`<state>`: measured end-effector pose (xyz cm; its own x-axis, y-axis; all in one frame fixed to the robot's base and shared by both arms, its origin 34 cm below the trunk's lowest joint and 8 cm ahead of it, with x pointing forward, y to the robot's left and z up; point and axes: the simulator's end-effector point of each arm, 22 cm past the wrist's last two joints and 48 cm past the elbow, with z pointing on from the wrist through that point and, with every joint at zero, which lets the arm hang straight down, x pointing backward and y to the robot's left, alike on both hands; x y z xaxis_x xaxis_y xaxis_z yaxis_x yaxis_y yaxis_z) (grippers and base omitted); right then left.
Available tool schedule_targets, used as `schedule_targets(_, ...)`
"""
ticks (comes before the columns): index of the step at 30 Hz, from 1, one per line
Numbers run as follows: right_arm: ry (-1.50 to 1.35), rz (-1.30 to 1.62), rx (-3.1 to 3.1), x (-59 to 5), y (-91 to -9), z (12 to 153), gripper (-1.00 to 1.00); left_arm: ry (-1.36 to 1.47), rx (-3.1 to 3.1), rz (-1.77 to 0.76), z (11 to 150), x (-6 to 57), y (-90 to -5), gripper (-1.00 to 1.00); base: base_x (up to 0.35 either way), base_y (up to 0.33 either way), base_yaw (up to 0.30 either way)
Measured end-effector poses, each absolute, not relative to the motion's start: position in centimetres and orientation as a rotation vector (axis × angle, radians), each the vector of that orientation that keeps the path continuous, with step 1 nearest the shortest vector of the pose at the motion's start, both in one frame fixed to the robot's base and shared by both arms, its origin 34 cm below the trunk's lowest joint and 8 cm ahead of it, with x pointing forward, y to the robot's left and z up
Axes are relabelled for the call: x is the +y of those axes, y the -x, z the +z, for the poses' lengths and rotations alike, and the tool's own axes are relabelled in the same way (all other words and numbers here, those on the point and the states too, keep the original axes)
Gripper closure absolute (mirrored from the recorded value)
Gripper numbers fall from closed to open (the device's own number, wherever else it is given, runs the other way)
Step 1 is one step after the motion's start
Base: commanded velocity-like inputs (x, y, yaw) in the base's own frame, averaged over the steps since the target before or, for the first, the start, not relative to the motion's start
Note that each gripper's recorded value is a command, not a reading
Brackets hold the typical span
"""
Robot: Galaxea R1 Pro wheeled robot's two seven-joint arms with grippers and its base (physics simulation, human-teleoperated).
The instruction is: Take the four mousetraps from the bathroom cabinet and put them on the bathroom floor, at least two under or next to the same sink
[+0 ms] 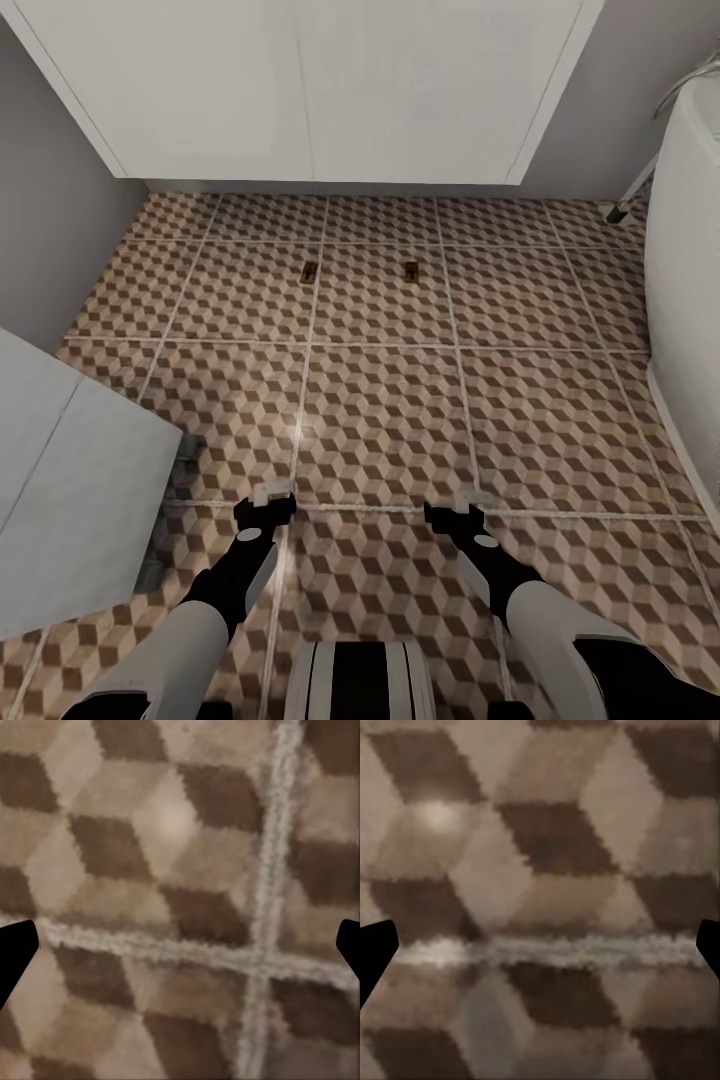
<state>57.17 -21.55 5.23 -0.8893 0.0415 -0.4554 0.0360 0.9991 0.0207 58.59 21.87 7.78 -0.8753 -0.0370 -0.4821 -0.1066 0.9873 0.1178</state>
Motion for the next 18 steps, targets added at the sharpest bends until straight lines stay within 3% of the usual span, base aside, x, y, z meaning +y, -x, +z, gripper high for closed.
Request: schedule_targets(18,-0.05,0.016,2.59,-21.6,-60.4,9.2,-1.0,0.108,2.558,0.185,11.8,21.9,-61.5,-1.0,0.0,0.0,0.0)
